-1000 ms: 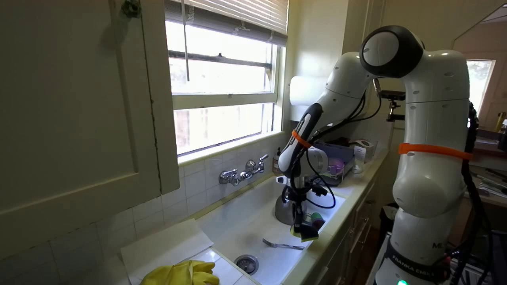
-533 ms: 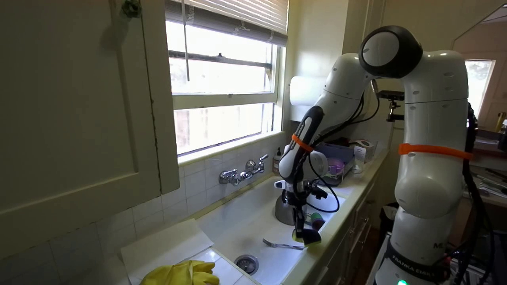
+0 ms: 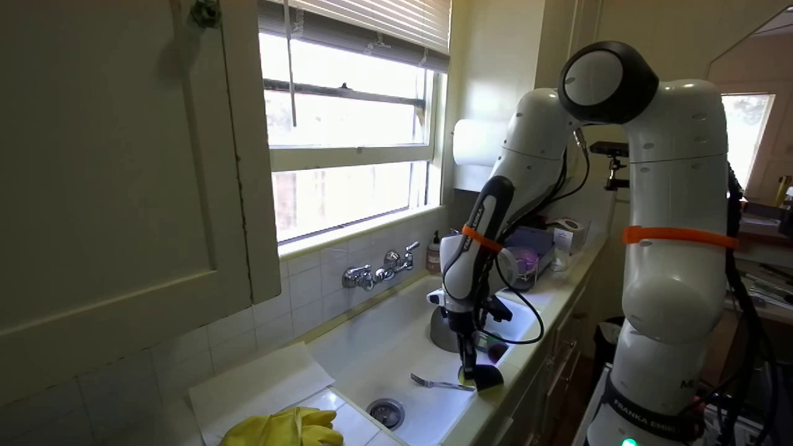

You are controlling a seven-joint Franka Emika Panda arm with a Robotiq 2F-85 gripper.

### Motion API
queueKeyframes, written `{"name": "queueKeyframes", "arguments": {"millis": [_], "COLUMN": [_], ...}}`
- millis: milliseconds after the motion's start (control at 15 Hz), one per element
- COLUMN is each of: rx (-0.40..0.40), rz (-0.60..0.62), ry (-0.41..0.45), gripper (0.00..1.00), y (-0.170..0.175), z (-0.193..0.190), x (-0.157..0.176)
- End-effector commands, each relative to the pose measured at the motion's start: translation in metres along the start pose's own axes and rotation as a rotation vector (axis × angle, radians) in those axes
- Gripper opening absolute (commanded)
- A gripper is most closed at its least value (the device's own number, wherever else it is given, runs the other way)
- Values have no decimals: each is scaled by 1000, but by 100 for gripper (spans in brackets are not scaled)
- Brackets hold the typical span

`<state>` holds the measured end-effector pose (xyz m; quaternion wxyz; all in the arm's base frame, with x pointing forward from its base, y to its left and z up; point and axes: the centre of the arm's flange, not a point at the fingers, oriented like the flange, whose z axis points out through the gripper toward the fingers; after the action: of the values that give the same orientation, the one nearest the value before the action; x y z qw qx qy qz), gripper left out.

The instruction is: Use the sponge to scrub the bottom edge of the sink

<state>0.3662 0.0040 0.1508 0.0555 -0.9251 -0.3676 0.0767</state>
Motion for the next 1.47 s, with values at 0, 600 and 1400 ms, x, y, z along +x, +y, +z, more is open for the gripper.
{"name": "queueKeyframes", "arguments": {"millis": [0,600,1400], "rx": [-48,-10,55], "rz": [27,-48,-276], "ry": [22,51,70], "gripper": [3,3,3], "y": [-8,-10,-27], "z": [20,32,28], "x": [-18,-24,28]}}
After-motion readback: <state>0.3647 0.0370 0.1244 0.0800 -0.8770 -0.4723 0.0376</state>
